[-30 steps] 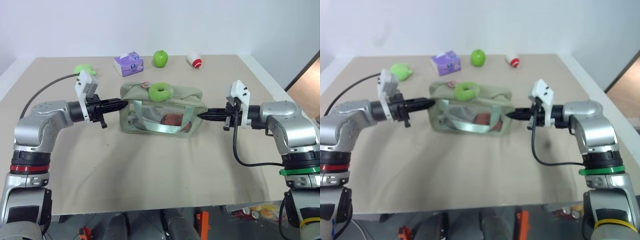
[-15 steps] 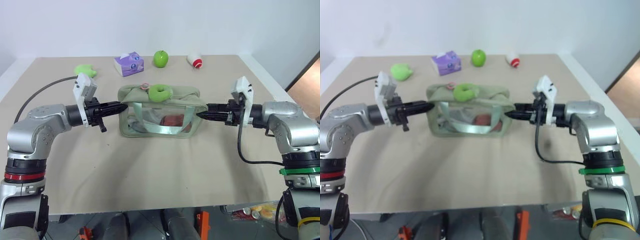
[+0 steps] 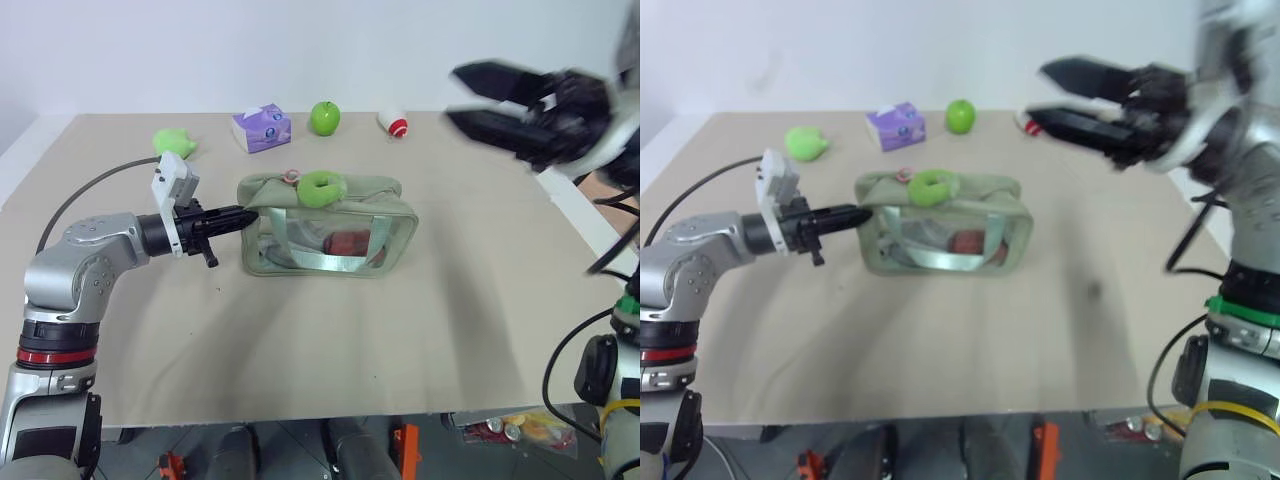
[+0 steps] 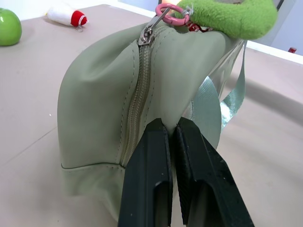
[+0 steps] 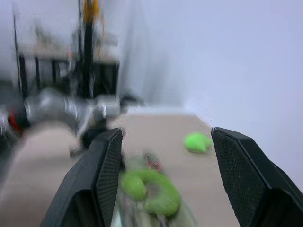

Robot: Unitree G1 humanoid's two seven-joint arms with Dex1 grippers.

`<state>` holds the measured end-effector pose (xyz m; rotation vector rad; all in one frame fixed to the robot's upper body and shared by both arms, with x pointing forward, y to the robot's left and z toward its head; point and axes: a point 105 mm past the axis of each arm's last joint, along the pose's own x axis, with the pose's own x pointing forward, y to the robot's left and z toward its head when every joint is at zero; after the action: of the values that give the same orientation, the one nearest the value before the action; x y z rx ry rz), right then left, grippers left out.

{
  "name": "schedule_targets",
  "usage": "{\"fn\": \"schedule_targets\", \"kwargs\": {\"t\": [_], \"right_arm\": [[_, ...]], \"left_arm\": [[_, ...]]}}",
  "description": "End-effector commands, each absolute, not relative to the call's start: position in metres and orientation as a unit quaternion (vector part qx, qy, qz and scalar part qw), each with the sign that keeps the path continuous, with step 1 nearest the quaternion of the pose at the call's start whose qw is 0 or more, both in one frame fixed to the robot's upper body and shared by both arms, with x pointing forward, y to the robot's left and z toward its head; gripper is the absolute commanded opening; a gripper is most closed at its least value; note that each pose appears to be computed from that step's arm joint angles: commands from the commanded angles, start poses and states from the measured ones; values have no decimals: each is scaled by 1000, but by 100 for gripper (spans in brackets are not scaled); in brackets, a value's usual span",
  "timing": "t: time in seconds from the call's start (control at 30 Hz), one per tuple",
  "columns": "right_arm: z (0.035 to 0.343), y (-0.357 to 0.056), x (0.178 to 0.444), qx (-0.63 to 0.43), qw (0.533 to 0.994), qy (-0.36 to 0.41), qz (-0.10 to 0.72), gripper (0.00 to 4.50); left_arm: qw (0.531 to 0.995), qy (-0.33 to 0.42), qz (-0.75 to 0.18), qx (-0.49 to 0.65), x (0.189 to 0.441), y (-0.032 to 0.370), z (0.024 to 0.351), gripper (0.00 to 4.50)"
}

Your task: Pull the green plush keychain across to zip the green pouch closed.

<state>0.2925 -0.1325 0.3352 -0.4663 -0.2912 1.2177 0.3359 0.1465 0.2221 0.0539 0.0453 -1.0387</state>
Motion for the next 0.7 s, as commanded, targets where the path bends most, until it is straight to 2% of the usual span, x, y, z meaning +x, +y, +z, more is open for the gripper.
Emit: {"fn": "schedule_targets", "kwargs": {"t": [0.03, 0.13, 0.2, 0.47, 0.7], "right_arm": [[310, -112, 294, -352, 749, -119, 549, 307], [296, -98, 305, -466, 710, -126, 512, 307], [297, -92, 305, -506, 684, -142, 506, 307], [318, -75, 294, -529, 644, -190, 519, 307], [317, -57, 285, -537, 612, -205, 543, 307]], "left_arm": [[862, 5, -505, 35, 332, 141, 228, 0], [863, 3, -504, 34, 332, 140, 228, 0], [863, 2, -504, 33, 332, 140, 228, 0], [864, 0, -502, 32, 332, 141, 228, 0], [865, -4, -500, 32, 335, 141, 229, 0]]}}
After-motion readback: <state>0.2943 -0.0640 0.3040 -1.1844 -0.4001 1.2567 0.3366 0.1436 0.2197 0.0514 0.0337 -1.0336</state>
